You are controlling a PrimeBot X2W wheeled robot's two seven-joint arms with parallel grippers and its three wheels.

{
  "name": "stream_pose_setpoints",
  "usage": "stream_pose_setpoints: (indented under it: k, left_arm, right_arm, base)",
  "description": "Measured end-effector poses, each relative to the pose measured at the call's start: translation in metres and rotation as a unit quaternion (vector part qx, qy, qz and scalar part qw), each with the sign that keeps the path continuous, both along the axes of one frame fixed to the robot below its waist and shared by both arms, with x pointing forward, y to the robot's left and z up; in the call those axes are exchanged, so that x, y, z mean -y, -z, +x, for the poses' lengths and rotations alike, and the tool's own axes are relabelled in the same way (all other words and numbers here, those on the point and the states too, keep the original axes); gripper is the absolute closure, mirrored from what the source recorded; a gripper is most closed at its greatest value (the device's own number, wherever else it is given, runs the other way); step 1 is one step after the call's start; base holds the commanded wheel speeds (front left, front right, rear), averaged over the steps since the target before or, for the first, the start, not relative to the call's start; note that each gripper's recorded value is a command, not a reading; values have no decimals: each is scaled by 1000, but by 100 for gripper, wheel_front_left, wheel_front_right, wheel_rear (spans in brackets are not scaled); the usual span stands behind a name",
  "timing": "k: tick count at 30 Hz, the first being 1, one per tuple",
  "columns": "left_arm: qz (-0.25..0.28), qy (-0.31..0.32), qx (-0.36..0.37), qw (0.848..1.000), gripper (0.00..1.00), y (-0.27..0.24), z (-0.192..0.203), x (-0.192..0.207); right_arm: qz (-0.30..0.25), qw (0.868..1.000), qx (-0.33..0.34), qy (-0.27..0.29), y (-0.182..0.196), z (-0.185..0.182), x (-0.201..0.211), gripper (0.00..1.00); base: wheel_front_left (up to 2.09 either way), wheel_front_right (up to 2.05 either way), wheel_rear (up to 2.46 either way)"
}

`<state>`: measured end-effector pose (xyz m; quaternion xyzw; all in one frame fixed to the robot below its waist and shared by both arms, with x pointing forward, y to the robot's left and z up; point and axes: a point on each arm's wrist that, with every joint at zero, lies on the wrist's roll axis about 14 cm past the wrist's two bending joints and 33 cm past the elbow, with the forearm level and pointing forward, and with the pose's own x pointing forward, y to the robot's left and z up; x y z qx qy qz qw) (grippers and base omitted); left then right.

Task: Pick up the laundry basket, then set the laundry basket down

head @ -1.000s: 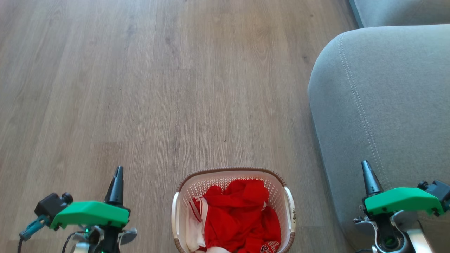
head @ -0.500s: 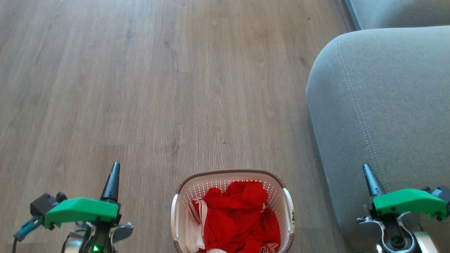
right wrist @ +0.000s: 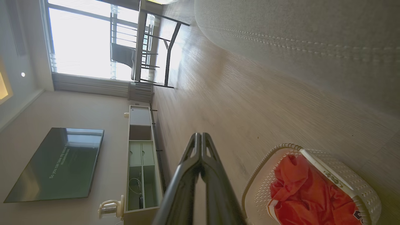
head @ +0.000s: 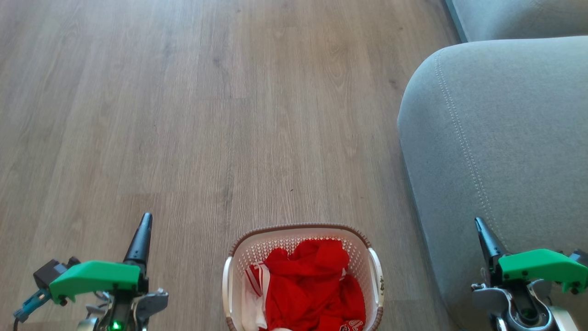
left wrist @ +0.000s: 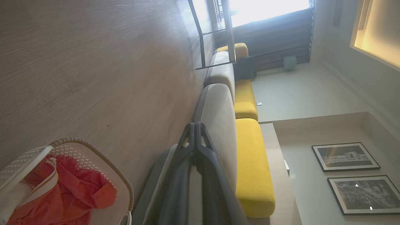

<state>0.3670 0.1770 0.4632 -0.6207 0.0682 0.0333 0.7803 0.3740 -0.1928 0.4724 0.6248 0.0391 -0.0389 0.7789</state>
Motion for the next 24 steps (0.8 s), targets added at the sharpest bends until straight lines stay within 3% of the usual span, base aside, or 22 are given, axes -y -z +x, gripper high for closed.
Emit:
stream_pose_setpoints:
  k: [24]
  left_arm:
    - [-116, -19, 19, 993, 100, -10, 5, -10]
  right_arm:
    - [114, 993, 12, 19, -6, 0, 11, 100]
  base:
    - [0, 0, 0]
